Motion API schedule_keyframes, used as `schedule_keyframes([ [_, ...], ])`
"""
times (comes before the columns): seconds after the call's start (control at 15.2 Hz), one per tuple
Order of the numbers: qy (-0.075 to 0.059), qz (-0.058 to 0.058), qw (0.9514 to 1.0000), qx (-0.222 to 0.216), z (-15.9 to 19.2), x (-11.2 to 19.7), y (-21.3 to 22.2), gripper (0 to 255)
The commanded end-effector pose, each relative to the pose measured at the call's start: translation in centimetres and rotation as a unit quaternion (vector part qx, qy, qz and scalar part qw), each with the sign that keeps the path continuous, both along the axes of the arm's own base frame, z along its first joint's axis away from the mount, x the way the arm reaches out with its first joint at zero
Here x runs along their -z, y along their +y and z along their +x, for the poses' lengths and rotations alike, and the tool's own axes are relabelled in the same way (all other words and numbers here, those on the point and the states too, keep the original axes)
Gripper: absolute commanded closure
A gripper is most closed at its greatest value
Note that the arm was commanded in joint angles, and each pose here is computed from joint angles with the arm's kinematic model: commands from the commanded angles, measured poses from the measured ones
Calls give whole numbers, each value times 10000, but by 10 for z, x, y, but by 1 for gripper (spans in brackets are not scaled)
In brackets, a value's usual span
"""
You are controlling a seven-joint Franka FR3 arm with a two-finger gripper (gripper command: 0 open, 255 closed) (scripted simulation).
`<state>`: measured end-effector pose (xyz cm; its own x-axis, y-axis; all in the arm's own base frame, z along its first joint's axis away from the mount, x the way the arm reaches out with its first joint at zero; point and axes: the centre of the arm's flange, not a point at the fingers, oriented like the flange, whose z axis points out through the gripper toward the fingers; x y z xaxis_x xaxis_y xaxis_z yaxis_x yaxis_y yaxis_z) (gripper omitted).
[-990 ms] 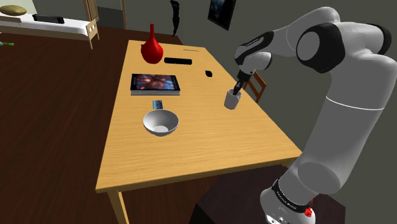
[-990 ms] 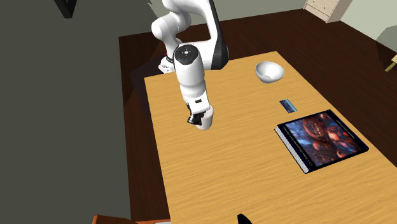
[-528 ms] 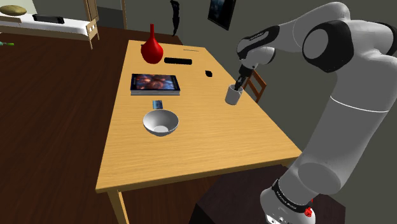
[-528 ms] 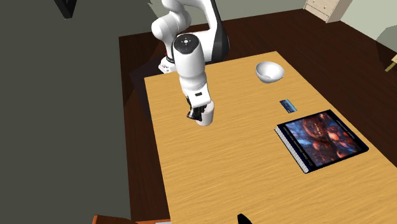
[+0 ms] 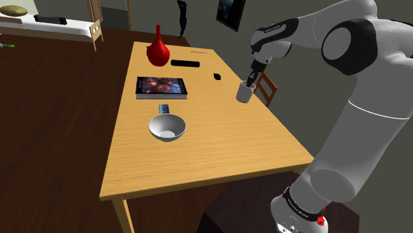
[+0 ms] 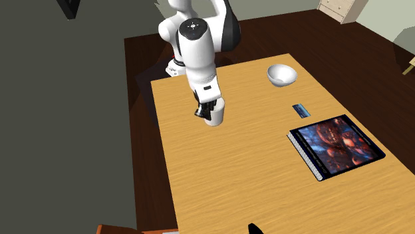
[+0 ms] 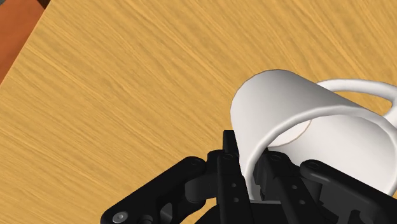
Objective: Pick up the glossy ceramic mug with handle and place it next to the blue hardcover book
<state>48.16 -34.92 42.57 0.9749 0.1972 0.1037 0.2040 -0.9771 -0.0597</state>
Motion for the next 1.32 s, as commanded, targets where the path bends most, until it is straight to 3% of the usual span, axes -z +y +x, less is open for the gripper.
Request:
schedule_keyframes([
  [0.0,0,0,10000,0,-1,-10,0,255],
  [1.06,0,0,10000,0,-1,-94,0,255],
  [1.25,0,0,10000,0,18,-89,35,255],
])
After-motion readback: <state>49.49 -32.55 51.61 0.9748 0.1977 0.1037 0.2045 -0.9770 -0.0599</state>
